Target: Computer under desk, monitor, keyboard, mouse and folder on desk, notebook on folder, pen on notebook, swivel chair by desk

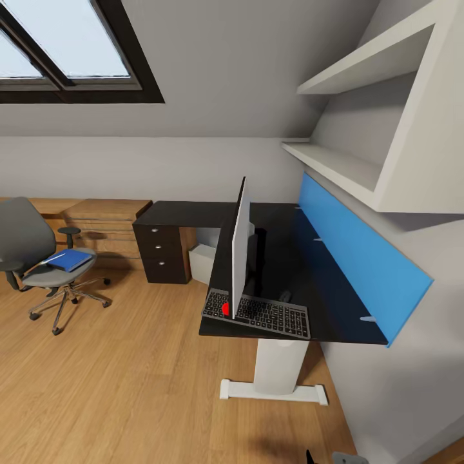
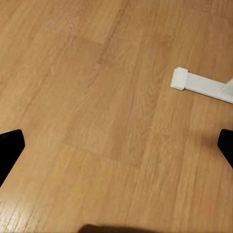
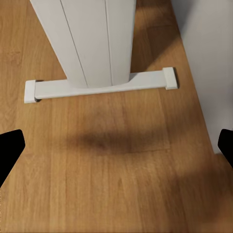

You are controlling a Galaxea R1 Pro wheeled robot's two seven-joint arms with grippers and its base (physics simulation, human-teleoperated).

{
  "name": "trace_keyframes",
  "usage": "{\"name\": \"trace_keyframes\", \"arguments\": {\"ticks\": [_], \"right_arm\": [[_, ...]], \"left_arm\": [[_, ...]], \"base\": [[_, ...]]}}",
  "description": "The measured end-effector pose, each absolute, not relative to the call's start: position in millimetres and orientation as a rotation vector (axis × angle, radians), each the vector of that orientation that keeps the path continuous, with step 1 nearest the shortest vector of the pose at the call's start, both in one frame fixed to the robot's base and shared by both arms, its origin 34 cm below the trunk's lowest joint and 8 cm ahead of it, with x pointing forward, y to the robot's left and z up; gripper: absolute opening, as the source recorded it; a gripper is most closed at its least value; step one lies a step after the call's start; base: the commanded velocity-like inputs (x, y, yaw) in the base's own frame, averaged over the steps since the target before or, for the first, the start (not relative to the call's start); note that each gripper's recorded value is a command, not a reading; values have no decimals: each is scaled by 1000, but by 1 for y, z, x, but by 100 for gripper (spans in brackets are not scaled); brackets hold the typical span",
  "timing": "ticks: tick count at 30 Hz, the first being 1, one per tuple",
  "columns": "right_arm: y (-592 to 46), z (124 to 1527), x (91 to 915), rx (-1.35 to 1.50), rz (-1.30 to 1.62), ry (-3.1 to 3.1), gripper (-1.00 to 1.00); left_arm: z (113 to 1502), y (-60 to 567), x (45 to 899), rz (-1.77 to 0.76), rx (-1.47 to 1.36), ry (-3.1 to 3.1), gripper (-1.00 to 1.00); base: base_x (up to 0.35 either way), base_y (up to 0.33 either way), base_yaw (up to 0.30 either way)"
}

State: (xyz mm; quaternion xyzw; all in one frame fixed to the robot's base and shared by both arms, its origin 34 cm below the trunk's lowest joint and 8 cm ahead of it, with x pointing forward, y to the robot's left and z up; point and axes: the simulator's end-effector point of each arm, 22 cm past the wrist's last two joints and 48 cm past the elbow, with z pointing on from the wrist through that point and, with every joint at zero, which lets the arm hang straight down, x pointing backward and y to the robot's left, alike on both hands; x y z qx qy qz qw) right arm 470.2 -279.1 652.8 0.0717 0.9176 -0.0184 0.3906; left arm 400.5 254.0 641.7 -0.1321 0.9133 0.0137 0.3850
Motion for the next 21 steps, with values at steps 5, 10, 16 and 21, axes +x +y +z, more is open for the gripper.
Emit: {"name": "trace_keyframes", "arguments": {"ticks": [5, 10, 16, 21], "right_arm": [[-281, 658, 470, 196, -52, 2329, 100], [-294, 669, 485, 203, -80, 2313, 100], [-332, 693, 529, 250, -137, 2336, 100], [-360, 740, 580, 351, -142, 2329, 100]], "left_arm": [[646, 255, 399, 39, -340, 2328, 100], [651, 256, 397, 40, -341, 2328, 100], [656, 256, 395, 40, -341, 2328, 100], [661, 256, 393, 39, -340, 2329, 100]], "base": [[0, 0, 0], [0, 0, 0], [0, 0, 0], [0, 0, 0]]}}
